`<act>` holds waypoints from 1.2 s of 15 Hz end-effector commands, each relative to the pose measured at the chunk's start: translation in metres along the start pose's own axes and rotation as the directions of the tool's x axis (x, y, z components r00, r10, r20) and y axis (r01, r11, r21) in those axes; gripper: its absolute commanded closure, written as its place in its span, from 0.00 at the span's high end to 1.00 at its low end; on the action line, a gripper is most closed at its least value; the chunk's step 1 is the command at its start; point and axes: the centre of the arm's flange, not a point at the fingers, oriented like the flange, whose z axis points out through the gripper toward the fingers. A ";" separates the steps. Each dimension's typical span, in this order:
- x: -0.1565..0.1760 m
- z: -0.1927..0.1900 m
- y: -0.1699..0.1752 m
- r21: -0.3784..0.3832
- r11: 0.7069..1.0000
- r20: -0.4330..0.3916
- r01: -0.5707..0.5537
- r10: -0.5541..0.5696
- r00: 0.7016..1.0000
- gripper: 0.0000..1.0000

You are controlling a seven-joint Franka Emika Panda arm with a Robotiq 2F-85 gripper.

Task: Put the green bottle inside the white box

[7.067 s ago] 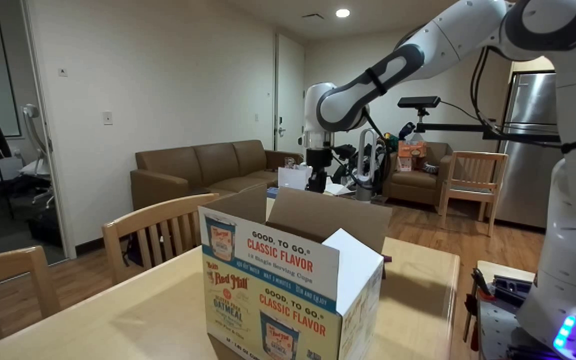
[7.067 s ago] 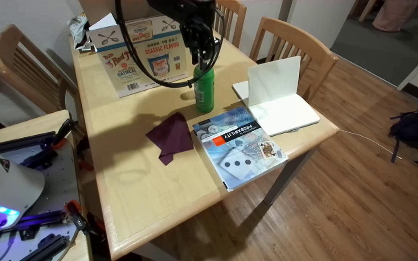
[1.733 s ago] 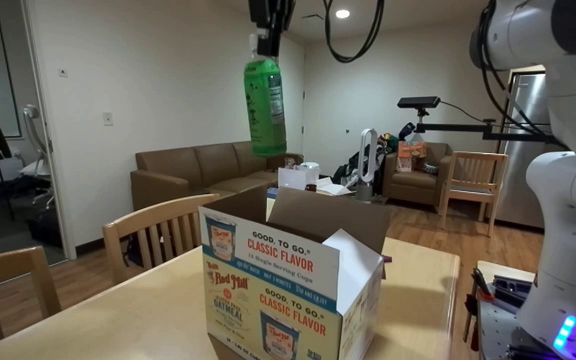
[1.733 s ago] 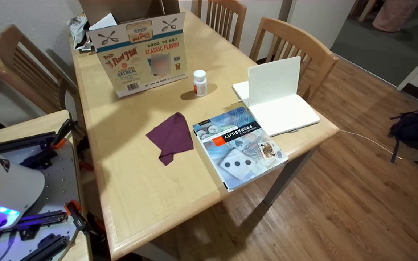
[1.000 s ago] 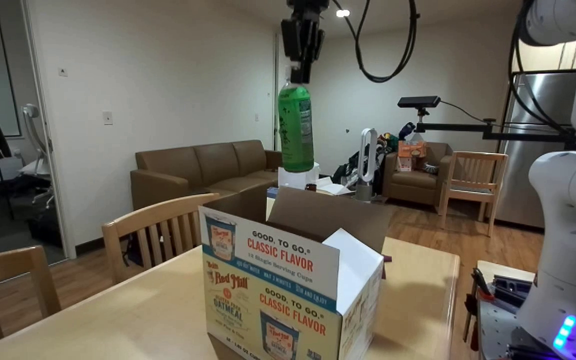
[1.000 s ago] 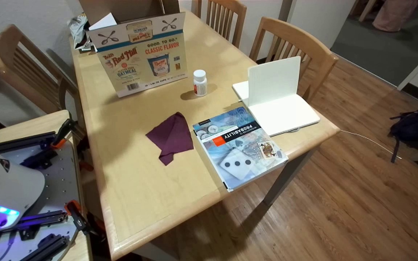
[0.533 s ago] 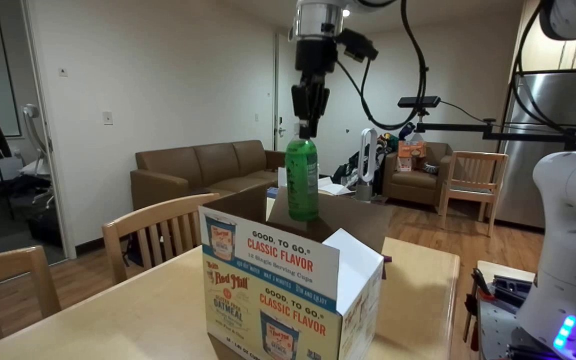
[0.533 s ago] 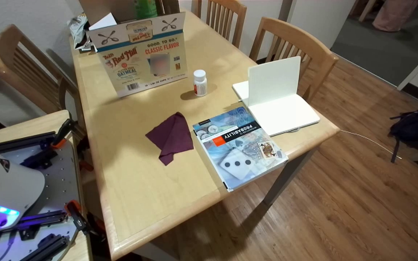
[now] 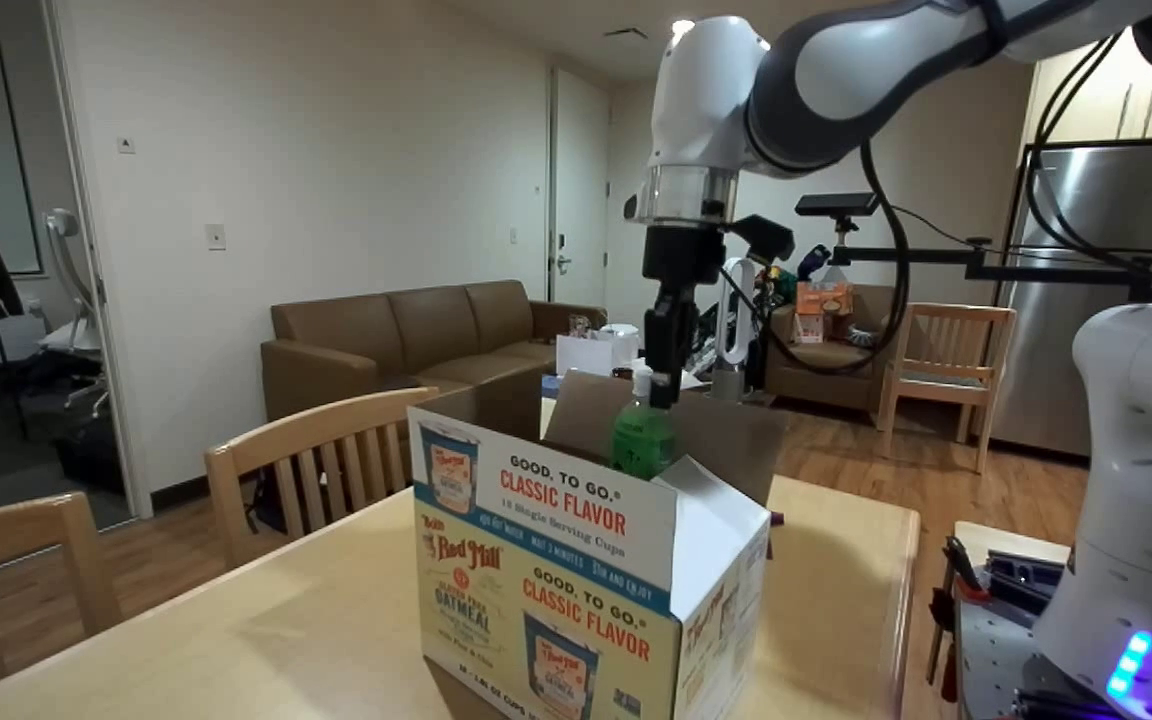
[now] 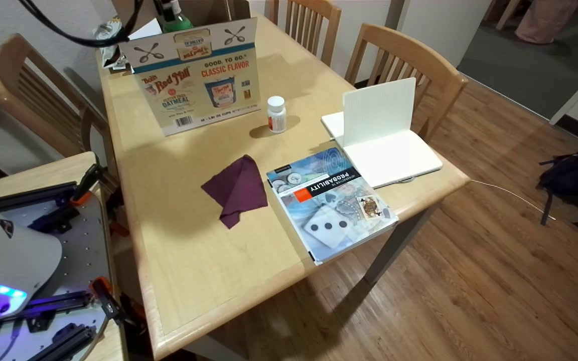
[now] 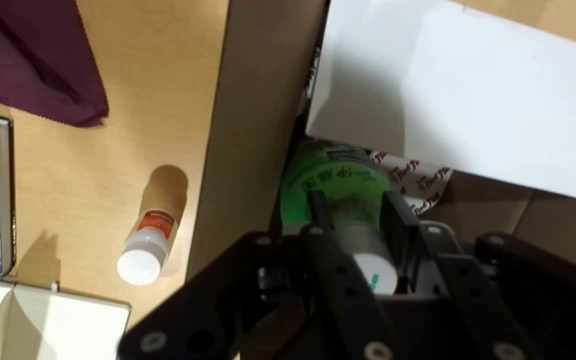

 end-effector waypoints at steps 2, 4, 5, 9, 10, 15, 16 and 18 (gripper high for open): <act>-0.051 0.034 0.027 0.035 0.997 0.030 0.071 -0.072 0.997 0.09; -0.062 0.049 0.031 0.034 0.993 0.063 0.116 -0.118 0.991 0.09; -0.066 0.055 0.032 0.035 0.990 0.076 0.133 -0.136 0.988 0.09; -0.076 0.065 0.039 0.043 0.985 0.096 0.169 -0.172 0.980 0.51; -0.076 0.065 0.039 0.036 0.984 0.091 0.175 -0.178 0.980 0.56; -0.068 0.062 0.031 0.019 0.986 0.110 0.163 -0.164 0.980 0.56; -0.068 0.062 0.031 0.019 0.986 0.110 0.163 -0.164 0.980 0.56; -0.068 0.062 0.031 0.019 0.986 0.110 0.163 -0.164 0.980 0.56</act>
